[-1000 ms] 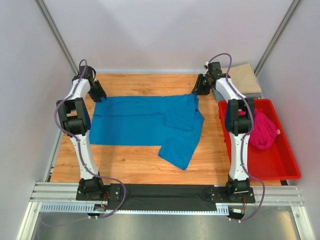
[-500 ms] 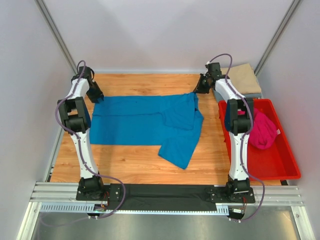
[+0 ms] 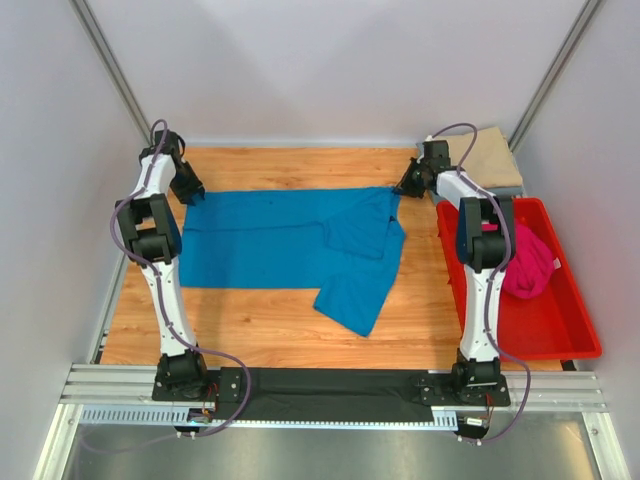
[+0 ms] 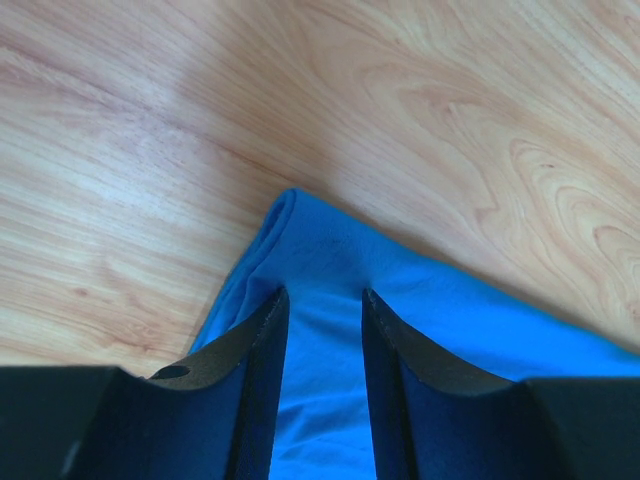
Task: Fold and stack the t-shirts
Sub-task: Fold the tshirt
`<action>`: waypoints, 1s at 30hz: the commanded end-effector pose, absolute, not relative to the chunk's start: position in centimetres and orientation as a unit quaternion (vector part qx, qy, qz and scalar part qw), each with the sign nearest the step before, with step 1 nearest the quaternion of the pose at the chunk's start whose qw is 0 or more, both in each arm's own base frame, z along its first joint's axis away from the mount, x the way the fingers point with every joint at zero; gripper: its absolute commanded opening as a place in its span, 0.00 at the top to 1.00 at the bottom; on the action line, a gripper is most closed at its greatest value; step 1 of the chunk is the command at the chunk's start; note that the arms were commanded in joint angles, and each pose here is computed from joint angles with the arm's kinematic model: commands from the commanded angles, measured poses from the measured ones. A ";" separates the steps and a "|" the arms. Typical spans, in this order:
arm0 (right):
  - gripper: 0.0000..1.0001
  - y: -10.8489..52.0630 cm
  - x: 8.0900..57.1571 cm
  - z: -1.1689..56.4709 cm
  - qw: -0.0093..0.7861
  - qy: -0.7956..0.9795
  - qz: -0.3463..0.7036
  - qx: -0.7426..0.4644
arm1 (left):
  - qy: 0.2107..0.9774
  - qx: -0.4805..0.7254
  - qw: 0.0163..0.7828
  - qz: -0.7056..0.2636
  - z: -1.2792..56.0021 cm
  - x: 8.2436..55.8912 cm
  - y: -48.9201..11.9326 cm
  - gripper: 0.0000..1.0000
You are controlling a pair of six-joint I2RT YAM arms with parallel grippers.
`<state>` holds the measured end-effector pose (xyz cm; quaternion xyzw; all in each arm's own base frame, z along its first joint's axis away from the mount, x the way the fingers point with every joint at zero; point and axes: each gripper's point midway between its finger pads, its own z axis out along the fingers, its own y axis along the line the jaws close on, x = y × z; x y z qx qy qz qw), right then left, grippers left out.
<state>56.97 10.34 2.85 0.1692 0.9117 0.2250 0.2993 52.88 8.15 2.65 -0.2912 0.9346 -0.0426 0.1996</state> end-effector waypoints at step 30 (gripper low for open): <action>0.69 13.1 47.9 11.8 0.252 0.935 0.173 0.179 | 0.938 -0.297 0.179 -0.026 9.4 46.0 8.3 0.46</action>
